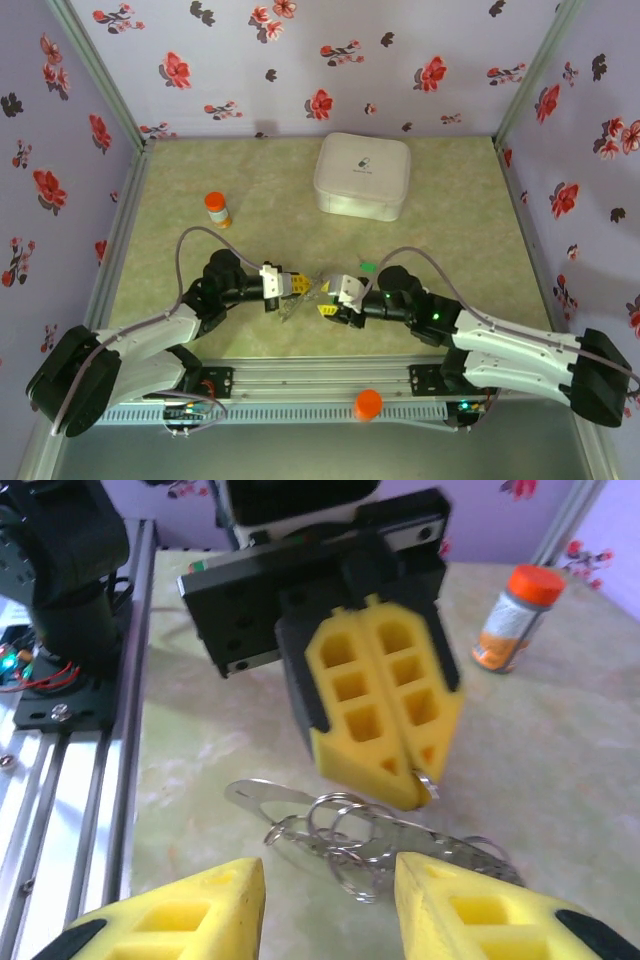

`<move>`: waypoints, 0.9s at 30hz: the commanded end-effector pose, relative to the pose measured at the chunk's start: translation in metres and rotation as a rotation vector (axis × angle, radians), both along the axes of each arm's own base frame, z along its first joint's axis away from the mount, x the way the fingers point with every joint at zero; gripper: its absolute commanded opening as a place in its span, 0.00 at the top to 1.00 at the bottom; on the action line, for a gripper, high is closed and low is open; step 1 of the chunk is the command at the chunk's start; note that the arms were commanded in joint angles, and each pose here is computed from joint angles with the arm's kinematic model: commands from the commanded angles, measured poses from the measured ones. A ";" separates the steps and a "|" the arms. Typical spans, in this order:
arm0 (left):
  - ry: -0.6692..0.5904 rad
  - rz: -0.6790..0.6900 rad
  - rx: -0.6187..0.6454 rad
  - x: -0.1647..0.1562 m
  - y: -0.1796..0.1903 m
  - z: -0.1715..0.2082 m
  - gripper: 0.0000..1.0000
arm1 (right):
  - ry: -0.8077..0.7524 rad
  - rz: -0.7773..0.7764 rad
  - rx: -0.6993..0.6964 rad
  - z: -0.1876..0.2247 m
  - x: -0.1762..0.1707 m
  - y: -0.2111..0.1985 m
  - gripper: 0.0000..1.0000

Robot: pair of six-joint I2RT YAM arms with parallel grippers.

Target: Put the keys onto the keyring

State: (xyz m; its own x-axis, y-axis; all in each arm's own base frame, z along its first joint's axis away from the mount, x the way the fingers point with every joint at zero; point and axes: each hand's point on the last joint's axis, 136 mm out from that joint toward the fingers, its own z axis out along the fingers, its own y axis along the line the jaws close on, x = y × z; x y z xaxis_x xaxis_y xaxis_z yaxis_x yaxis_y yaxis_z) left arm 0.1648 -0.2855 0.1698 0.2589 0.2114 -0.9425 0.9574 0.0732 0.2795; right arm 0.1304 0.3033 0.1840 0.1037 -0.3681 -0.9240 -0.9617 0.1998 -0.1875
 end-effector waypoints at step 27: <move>-0.031 -0.023 -0.027 -0.003 0.000 0.015 1.00 | -0.088 -0.095 0.046 0.013 0.037 0.022 0.73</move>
State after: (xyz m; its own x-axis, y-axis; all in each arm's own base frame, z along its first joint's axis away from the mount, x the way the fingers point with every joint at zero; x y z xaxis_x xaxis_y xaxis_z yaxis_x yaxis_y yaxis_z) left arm 0.1635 -0.2847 0.1712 0.2592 0.2103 -0.9426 0.9575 0.0721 0.2794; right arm 0.1613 0.3186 0.1756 0.1184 -0.3857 -0.9150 -0.9295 0.2812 -0.2388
